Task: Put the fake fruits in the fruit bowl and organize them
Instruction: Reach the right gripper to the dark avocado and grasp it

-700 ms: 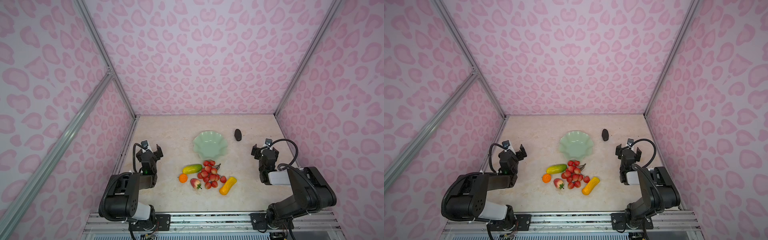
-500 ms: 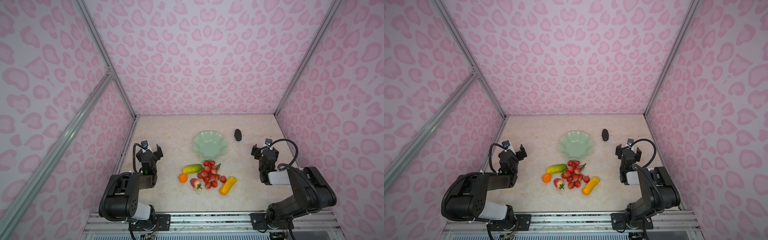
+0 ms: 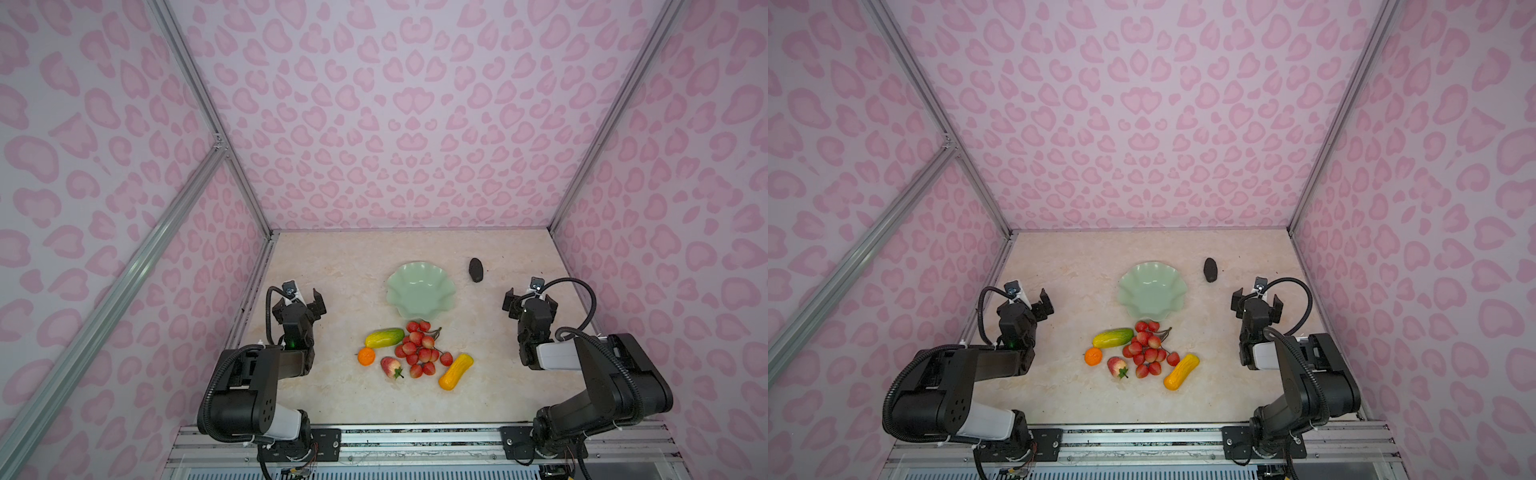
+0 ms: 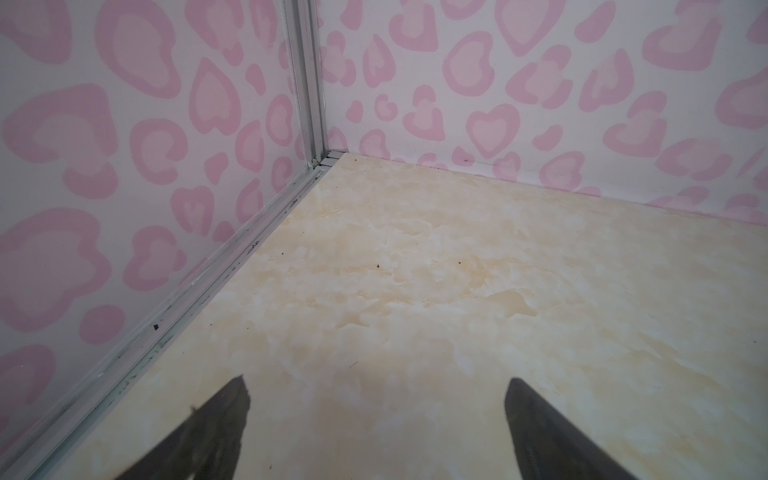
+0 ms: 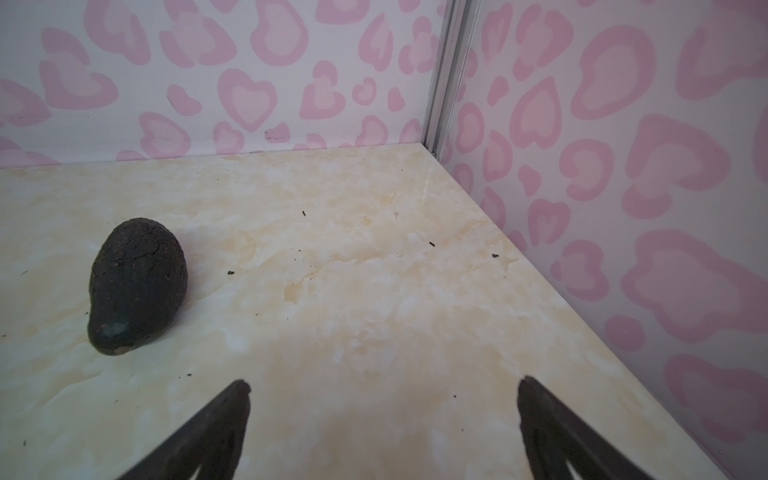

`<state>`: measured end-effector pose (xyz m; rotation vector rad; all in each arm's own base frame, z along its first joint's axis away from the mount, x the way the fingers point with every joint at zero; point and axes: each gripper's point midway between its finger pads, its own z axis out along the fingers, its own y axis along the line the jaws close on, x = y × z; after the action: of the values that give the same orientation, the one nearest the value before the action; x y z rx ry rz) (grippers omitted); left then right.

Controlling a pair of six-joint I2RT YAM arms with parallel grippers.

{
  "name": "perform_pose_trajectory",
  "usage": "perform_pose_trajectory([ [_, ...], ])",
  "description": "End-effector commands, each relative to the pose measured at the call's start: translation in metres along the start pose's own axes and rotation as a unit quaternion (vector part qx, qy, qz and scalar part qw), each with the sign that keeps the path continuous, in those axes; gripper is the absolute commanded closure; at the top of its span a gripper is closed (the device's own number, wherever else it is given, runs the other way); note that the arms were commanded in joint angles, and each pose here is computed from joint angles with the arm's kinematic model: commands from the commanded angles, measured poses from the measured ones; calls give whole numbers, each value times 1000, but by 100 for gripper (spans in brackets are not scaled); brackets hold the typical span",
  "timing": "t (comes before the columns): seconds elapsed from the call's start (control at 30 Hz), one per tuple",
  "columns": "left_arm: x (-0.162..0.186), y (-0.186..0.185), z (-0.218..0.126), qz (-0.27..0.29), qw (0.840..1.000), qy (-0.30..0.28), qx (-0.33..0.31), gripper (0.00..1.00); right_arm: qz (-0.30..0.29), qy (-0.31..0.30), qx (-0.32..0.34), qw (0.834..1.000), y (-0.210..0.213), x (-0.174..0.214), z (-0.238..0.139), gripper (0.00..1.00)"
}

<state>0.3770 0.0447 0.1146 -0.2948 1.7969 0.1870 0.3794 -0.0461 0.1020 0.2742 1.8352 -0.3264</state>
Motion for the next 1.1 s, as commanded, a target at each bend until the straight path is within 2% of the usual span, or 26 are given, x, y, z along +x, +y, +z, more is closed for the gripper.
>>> perform_pose_trajectory([
  [0.0,-6,-1,0,-2,1000,-12,3,3,5,-3,1,1000,0,-2,0,0],
  [0.2,-19,1,-9,-3,1000,-25,-1,0,6,-27,18,999,-5,-16,-5,0],
  [0.3,-46,9,-28,-3,998,-41,-52,0,2,23,63,998,-10,-40,-13,0],
  [0.37,-63,12,-39,-50,996,-39,-58,1,53,51,63,995,-11,-60,-19,0],
  [0.43,-75,3,-48,-84,996,-30,-24,1,96,55,37,993,-4,-76,-20,0],
  [0.53,-78,-12,-60,-124,992,-14,30,1,100,76,-51,991,24,-80,-13,0],
  [0.6,-76,-21,-69,-140,988,1,64,1,104,87,-69,988,36,-80,-2,0],
  [0.67,-71,-29,-77,-151,984,18,94,0,94,131,-85,983,52,-75,13,3],
  [0.77,-65,-42,-88,-152,978,43,135,2,59,220,-139,964,89,-57,35,7],
  [0.9,-52,-50,-100,-151,972,74,165,3,38,292,-147,944,116,-32,75,11],
  [1.07,-46,-55,-115,-156,964,97,191,4,24,327,-158,931,145,-11,106,15],
])
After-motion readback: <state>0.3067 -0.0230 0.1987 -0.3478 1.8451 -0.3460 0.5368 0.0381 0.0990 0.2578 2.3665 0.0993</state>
